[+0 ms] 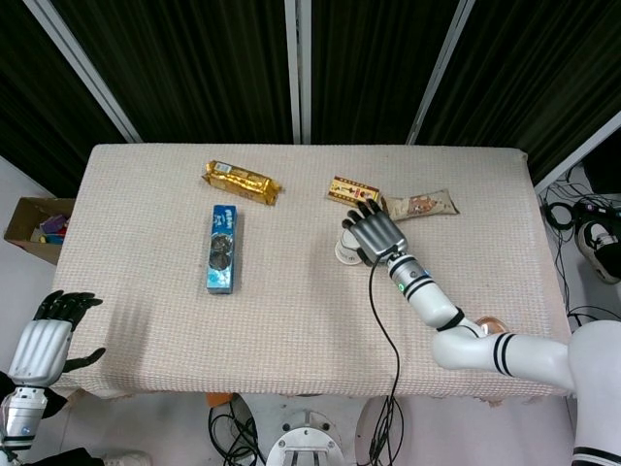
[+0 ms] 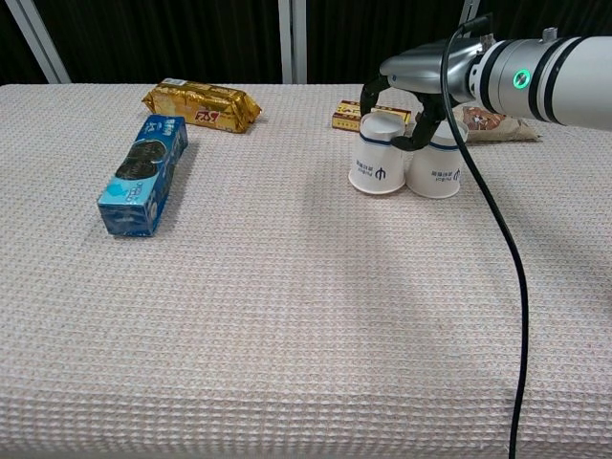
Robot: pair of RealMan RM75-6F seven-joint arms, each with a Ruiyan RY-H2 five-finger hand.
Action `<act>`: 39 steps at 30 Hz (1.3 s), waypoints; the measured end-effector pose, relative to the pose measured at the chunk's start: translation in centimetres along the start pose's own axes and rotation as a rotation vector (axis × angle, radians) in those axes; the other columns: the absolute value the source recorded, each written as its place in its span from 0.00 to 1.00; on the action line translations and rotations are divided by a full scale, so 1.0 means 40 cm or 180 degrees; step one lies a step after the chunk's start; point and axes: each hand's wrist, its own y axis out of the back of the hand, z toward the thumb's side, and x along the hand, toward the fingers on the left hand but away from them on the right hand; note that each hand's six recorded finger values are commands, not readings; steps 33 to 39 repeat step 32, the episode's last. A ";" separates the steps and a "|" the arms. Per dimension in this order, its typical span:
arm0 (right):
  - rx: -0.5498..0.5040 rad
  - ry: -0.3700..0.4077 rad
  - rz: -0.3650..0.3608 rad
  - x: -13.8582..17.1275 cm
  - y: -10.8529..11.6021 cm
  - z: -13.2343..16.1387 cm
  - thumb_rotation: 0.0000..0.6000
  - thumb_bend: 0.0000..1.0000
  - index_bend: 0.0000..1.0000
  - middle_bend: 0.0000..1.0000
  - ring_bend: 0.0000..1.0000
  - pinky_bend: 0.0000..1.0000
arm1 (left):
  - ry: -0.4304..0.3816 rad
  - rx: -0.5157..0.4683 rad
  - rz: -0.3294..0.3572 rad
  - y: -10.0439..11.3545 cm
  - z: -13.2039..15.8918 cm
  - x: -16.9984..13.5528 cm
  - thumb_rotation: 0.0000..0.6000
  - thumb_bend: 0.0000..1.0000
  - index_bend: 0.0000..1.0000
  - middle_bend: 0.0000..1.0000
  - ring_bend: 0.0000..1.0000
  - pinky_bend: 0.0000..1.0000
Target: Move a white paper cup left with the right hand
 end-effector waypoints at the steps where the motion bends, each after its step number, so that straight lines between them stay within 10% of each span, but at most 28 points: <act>1: 0.0002 -0.0003 0.0005 -0.001 -0.003 0.000 1.00 0.38 0.30 0.18 0.03 0.10 | 0.0000 -0.0002 0.0000 -0.001 0.000 -0.001 1.00 0.00 0.26 0.21 0.16 0.13; 16: -0.0016 -0.0119 -0.0065 0.053 0.011 -0.037 1.00 0.37 0.01 0.09 0.02 0.08 | -0.0020 -0.0014 0.0046 0.002 0.001 -0.004 1.00 0.00 0.26 0.21 0.16 0.13; 24: -0.0154 -0.0569 -0.0611 0.242 0.053 -0.181 1.00 0.36 0.00 0.05 0.00 0.01 | 0.0042 0.0007 0.0113 0.013 -0.014 -0.011 1.00 0.00 0.26 0.21 0.16 0.13; 32: -0.0622 -0.1254 -0.1040 0.580 -0.062 -0.337 1.00 0.36 0.00 0.02 0.00 0.00 | 0.0048 0.0017 0.0259 0.035 -0.009 -0.013 1.00 0.00 0.26 0.21 0.16 0.13; 39: -0.0622 -0.1254 -0.1040 0.580 -0.062 -0.337 1.00 0.36 0.00 0.02 0.00 0.00 | 0.0048 0.0017 0.0259 0.035 -0.009 -0.013 1.00 0.00 0.26 0.21 0.16 0.13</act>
